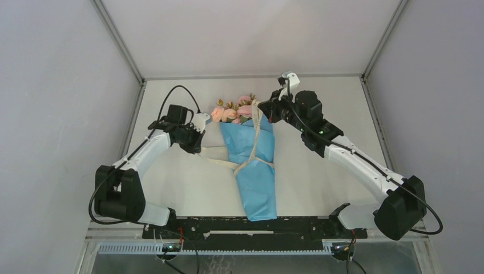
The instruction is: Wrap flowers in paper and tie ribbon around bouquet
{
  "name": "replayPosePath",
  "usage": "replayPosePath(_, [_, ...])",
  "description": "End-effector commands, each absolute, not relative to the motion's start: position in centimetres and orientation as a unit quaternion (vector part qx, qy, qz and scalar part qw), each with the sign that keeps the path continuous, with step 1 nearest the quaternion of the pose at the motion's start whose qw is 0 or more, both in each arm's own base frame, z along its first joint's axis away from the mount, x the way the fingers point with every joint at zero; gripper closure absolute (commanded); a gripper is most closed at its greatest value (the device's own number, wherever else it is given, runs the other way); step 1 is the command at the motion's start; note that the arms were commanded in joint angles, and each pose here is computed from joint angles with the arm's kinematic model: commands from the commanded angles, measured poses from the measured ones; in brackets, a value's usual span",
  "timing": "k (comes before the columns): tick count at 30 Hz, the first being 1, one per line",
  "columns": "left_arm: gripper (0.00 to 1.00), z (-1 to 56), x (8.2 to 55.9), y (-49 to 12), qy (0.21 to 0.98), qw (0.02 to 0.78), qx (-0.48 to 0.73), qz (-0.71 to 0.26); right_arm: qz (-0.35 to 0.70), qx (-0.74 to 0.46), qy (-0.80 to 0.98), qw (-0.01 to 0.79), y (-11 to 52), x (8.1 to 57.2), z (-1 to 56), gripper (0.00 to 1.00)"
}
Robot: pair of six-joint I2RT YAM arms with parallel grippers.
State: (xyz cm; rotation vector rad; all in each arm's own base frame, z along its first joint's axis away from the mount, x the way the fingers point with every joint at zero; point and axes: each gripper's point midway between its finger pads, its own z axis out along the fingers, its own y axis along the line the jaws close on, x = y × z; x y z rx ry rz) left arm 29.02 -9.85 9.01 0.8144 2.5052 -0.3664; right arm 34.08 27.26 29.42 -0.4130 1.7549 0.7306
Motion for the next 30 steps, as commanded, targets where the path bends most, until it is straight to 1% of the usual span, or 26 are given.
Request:
replayPosePath(1, [1.0, 9.3, 28.4, -9.9, 0.906, 0.242, 0.323, -0.126, 0.343, -0.155, 0.71, 0.595, 27.4, 34.9, 33.5, 1.0])
replayPosePath(5, [1.0, 9.5, 28.4, -10.0, 0.905, 0.242, 0.328, -0.121, 0.341, -0.151, 0.714, 0.592, 27.1, 35.5, 33.0, 1.0])
replayPosePath(8, [1.0, 9.7, 28.4, -10.5, 0.903, 0.24, 0.334, -0.124, 0.352, -0.168, 0.705, 0.592, 28.1, 35.2, 33.6, 1.0])
replayPosePath(12, [1.0, 10.0, 28.2, -12.2, 0.895, 0.235, 0.348, -0.15, 0.366, -0.205, 0.668, 0.615, 30.3, 34.0, 36.7, 1.0])
replayPosePath(15, [1.0, 10.4, 28.6, -13.0, 0.893, 0.237, 0.345, -0.166, 0.38, -0.211, 0.639, 0.634, 30.9, 33.0, 39.7, 1.0])
replayPosePath(18, [1.0, 10.6, 28.8, -13.8, 0.89, 0.233, 0.349, -0.177, 0.396, -0.218, 0.62, 0.642, 31.6, 31.8, 41.3, 1.0])
replayPosePath(24, [1.0, 10.6, 27.5, -16.4, 0.876, 0.21, 0.373, -0.22, 0.405, -0.232, 0.613, 0.637, 32.9, 30.0, 41.6, 1.0])
replayPosePath(30, [1.0, 8.9, 27.3, -15.6, 0.886, 0.192, 0.372, -0.198, 0.379, -0.208, 0.643, 0.632, 31.5, 31.6, 40.1, 1.0])
